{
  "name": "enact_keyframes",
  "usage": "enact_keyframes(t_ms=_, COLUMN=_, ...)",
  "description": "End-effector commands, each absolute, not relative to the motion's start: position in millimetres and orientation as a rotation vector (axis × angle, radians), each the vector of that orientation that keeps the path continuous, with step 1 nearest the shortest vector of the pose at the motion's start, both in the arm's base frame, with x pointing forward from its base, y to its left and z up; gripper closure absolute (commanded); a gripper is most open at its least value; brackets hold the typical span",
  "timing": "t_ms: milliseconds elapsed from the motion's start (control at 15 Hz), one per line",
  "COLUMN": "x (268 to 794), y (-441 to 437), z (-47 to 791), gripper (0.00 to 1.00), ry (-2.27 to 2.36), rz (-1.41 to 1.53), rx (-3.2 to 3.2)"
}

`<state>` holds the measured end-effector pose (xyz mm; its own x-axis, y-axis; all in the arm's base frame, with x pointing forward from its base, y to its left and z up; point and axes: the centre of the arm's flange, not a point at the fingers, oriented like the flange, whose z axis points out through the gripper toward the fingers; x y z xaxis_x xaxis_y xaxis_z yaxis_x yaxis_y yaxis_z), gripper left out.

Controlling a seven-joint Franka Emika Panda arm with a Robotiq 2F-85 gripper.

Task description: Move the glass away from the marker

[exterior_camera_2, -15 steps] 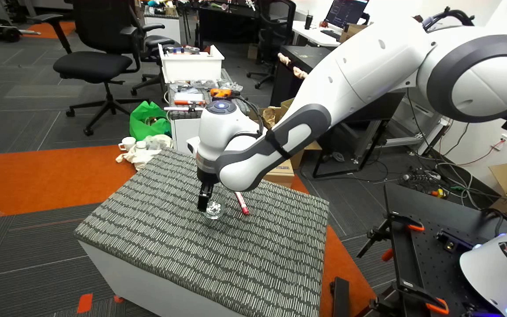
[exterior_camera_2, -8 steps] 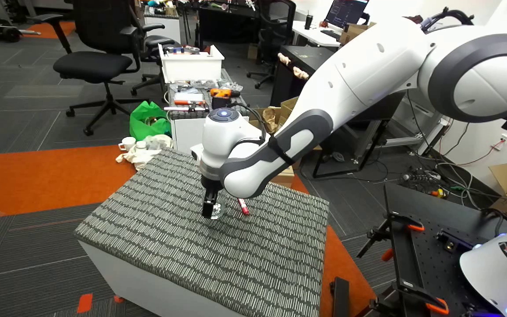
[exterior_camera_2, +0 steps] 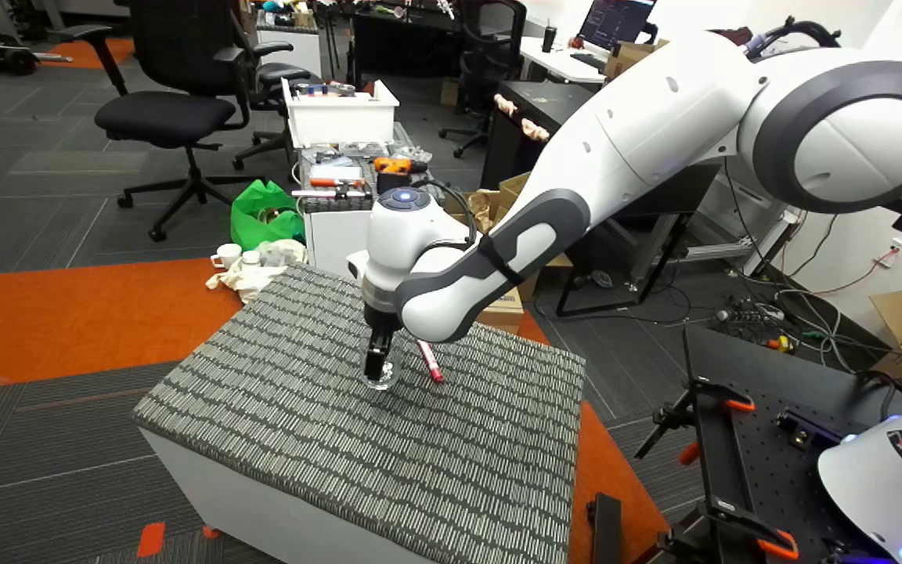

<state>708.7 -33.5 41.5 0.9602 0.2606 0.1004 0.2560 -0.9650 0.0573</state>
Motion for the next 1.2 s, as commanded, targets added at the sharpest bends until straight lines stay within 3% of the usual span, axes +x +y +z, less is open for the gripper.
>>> enact_keyframes(t_ms=0, x=718.6, y=-37.6, z=35.3, gripper=0.0, ry=0.433, rz=0.147, rx=3.096)
enact_keyframes(t_ms=133, x=719.1, y=-36.8, z=31.4, gripper=0.0, ry=0.436, rz=0.135, rx=3.098)
enact_keyframes(t_ms=200, x=719.1, y=-36.0, z=29.7, gripper=0.05, ry=0.443, rz=0.131, rx=3.098)
enact_keyframes(t_ms=267, x=719.2, y=-35.3, z=28.5, gripper=0.26, ry=0.454, rz=0.13, rx=3.098)
enact_keyframes(t_ms=400, x=719.5, y=-33.8, z=27.4, gripper=0.3, ry=0.463, rz=0.131, rx=3.097)
enact_keyframes(t_ms=1000, x=724.2, y=-33.2, z=31.9, gripper=0.99, ry=0.47, rz=0.149, rx=3.089)
enact_keyframes(t_ms=1133, x=725.6, y=-33.5, z=33.6, gripper=1.0, ry=0.468, rz=0.152, rx=3.088)
